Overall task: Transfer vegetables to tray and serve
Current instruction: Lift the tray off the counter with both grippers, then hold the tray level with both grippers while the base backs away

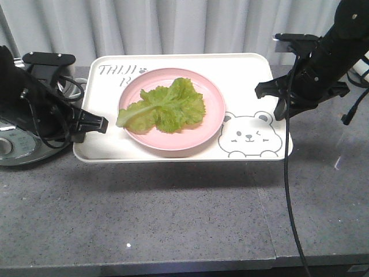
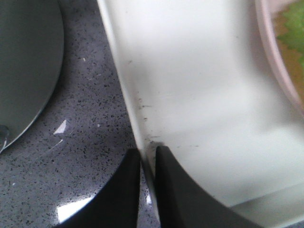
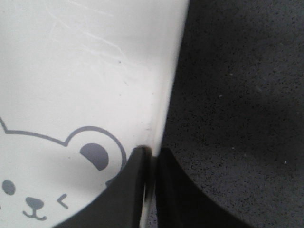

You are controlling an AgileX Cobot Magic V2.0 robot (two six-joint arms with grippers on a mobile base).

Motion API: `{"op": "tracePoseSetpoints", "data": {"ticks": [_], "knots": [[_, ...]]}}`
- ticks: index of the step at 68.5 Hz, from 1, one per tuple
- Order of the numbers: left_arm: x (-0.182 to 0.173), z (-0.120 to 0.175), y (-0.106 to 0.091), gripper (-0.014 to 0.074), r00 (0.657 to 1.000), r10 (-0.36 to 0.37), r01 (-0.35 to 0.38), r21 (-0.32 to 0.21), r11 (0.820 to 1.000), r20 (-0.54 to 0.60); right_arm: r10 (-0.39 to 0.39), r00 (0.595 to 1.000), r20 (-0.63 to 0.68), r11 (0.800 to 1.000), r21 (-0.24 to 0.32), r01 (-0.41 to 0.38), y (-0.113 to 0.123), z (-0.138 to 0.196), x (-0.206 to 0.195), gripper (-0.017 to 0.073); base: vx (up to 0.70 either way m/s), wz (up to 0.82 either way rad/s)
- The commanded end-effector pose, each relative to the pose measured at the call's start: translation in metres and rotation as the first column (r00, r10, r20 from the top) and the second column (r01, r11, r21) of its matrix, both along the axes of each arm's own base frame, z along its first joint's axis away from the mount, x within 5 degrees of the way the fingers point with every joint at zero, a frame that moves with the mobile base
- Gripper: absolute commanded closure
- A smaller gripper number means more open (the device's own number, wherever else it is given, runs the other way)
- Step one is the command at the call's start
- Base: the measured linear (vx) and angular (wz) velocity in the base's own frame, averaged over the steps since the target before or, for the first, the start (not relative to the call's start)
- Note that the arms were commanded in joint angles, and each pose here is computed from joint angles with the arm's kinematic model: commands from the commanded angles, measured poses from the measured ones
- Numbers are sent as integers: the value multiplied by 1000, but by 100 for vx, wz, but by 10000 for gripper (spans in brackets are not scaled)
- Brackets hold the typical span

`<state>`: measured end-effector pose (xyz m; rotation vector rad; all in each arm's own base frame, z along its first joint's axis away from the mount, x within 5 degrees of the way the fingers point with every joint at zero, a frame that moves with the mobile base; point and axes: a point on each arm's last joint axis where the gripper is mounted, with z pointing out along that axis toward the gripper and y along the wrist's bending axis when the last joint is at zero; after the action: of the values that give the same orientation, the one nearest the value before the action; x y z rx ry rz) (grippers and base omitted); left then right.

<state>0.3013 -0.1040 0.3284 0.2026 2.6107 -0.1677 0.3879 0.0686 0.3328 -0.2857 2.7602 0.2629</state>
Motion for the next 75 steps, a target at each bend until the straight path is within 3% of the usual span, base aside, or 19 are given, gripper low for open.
{"op": "tracePoseSetpoints", "data": {"ticks": [1, 19, 75], "knots": [[-14, 43, -6, 601, 982, -17, 40, -121, 992, 186, 53, 995, 84, 994, 87, -60, 9, 44, -26, 565, 0, 0], [-27, 59, -2, 601, 972, -13, 47, -137, 989, 236, 52, 990, 134, 994, 90, -64, 7, 62, -39, 565, 0, 0], [-31, 53, 0, 600, 987, -23, 41, -111, 993, 161, 52, 989, 138, 994, 92, -65, 7, 64, -40, 565, 0, 0]]}}
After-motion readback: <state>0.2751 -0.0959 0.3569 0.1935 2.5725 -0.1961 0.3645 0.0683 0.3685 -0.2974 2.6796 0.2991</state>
